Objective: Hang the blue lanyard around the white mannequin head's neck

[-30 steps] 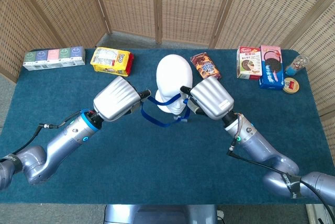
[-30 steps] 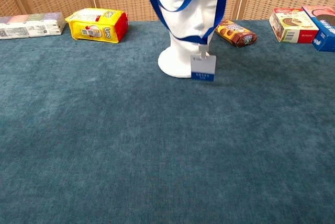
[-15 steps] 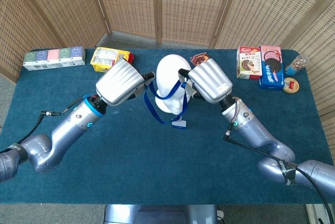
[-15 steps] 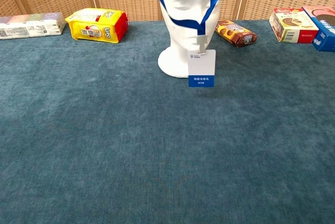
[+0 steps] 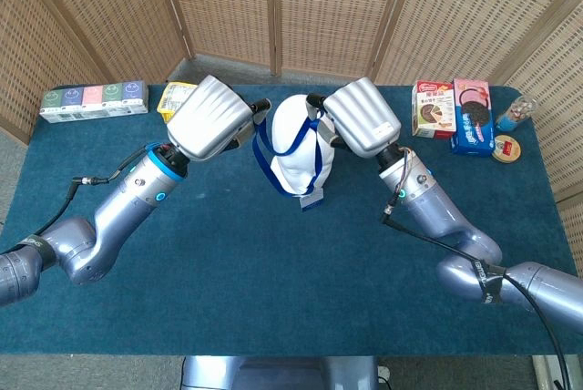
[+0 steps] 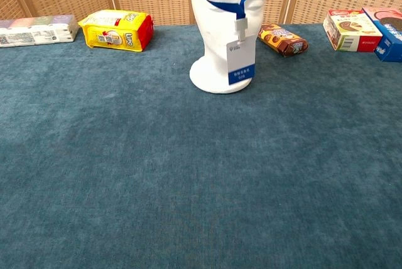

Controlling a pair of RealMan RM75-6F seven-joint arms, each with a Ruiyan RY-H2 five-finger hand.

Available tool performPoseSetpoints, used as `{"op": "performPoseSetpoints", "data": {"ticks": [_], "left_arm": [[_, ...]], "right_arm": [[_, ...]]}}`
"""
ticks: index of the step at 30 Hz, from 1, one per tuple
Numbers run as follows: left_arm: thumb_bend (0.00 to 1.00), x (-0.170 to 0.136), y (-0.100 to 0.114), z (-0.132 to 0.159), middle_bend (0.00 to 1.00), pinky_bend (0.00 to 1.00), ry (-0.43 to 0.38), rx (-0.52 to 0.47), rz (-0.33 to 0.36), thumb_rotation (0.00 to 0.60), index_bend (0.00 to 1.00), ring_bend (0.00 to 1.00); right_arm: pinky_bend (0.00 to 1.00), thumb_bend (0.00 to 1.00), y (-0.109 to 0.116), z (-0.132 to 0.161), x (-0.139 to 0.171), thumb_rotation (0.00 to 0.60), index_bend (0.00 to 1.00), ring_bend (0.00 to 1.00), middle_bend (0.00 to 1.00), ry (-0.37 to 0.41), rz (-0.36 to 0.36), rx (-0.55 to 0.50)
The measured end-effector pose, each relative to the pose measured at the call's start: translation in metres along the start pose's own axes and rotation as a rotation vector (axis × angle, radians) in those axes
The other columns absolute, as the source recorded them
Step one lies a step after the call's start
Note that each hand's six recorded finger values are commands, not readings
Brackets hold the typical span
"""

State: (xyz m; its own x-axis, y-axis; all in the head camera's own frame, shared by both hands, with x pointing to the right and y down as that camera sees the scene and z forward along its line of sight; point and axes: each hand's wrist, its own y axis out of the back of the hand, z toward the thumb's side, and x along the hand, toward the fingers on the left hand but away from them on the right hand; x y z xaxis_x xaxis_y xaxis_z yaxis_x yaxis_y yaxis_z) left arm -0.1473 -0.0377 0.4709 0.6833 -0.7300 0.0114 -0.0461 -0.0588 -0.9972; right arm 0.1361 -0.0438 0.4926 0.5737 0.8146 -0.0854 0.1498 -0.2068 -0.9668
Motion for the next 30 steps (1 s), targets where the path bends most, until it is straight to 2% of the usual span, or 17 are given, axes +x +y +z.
{"op": "performPoseSetpoints", "data": {"ticks": [11, 30], "left_arm": [[0.44, 0.009, 0.006, -0.006, 1.0, 1.0, 0.017, 0.021, 0.013, 0.6, 0.59, 1.0], [0.44, 0.023, -0.007, -0.019, 1.0, 1.0, 0.048, 0.069, -0.025, 0.6, 0.59, 1.0]], "right_arm": [[1.0, 0.52, 0.003, -0.007, -0.013, 0.6, 0.77, 1.0, 1.0, -0.032, -0.024, 0.013], [1.0, 0.52, -0.01, -0.014, -0.034, 0.6, 0.77, 1.0, 1.0, -0.054, 0.004, 0.066]]}}
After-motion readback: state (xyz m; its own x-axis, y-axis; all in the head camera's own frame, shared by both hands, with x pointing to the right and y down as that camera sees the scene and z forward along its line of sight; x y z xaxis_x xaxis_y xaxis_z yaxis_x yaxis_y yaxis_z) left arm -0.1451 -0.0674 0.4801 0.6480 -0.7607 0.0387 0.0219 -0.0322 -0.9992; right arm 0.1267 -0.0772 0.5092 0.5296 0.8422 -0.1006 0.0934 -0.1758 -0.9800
